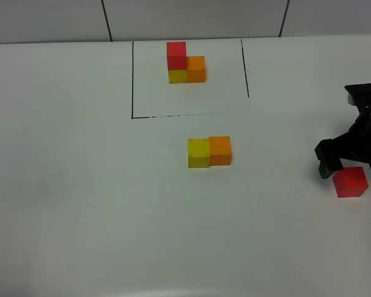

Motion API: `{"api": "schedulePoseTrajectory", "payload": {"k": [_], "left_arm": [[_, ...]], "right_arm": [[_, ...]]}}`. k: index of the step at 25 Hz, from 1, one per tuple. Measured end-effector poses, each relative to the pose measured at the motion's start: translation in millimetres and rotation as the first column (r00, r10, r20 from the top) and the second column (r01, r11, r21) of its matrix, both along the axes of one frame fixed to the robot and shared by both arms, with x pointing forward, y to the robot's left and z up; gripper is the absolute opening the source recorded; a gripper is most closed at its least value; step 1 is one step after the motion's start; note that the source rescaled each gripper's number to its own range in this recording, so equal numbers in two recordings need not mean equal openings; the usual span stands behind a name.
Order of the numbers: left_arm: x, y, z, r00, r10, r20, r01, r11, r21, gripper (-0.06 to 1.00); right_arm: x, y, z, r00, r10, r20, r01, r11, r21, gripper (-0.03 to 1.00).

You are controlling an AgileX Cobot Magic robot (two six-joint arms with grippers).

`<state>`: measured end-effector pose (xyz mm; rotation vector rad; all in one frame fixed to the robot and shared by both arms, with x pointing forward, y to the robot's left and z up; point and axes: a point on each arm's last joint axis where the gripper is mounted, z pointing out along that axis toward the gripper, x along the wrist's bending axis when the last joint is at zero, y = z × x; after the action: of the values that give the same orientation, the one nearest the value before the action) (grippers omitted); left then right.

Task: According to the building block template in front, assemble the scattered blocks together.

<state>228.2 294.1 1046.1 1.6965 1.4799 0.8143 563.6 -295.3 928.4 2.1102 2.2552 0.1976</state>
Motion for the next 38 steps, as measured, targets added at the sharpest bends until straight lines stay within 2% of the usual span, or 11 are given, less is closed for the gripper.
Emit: {"api": "schedulePoseTrajectory", "payload": {"k": [7, 19, 28, 30, 31, 32, 34, 35, 36, 38], "left_arm": [[0, 0, 0, 1.000, -0.001, 0.000, 0.001, 1.000, 0.001, 0.69], [0, 0, 0, 1.000, 0.000, 0.000, 0.000, 1.000, 0.000, 0.69], [0, 0, 0, 1.000, 0.000, 0.000, 0.000, 1.000, 0.000, 0.69], [0, 0, 0, 1.000, 0.000, 0.000, 0.000, 1.000, 0.000, 0.69], [0, 0, 0, 1.000, 0.000, 0.000, 0.000, 1.000, 0.000, 0.69], [0, 0, 0, 1.000, 0.000, 0.000, 0.000, 1.000, 0.000, 0.69], [0, 0, 0, 1.000, 0.000, 0.000, 0.000, 1.000, 0.000, 0.69], [0, 0, 0, 1.000, 0.000, 0.000, 0.000, 1.000, 0.000, 0.69], [0, 0, 0, 1.000, 0.000, 0.000, 0.000, 1.000, 0.000, 0.69], [0, 0, 0, 1.000, 0.000, 0.000, 0.000, 1.000, 0.000, 0.69]], "right_arm": [[-2, 0, 0, 0.998, -0.060, -0.022, 0.060, 0.998, 0.008, 0.73], [-1, 7, -2, 0.997, -0.075, -0.023, 0.075, 0.997, 0.035, 0.73], [3, 7, -30, 0.993, -0.078, -0.084, 0.080, 0.996, 0.027, 0.72], [3, 7, -31, 0.993, -0.076, -0.086, 0.078, 0.997, 0.022, 0.66], [3, 6, -31, 0.993, -0.079, -0.086, 0.081, 0.997, 0.019, 0.59], [3, 6, -31, 0.992, -0.084, -0.089, 0.085, 0.996, 0.013, 0.49], [1, 4, -31, 0.991, -0.084, -0.102, 0.084, 0.996, -0.005, 0.23], [0, 3, -31, 0.990, -0.081, -0.112, 0.080, 0.997, -0.017, 0.05], [-1, 3, -30, 0.990, -0.076, -0.122, 0.073, 0.997, -0.026, 0.01], [-4, 3, -26, 0.990, -0.042, -0.133, 0.035, 0.998, -0.051, 0.00]]}}
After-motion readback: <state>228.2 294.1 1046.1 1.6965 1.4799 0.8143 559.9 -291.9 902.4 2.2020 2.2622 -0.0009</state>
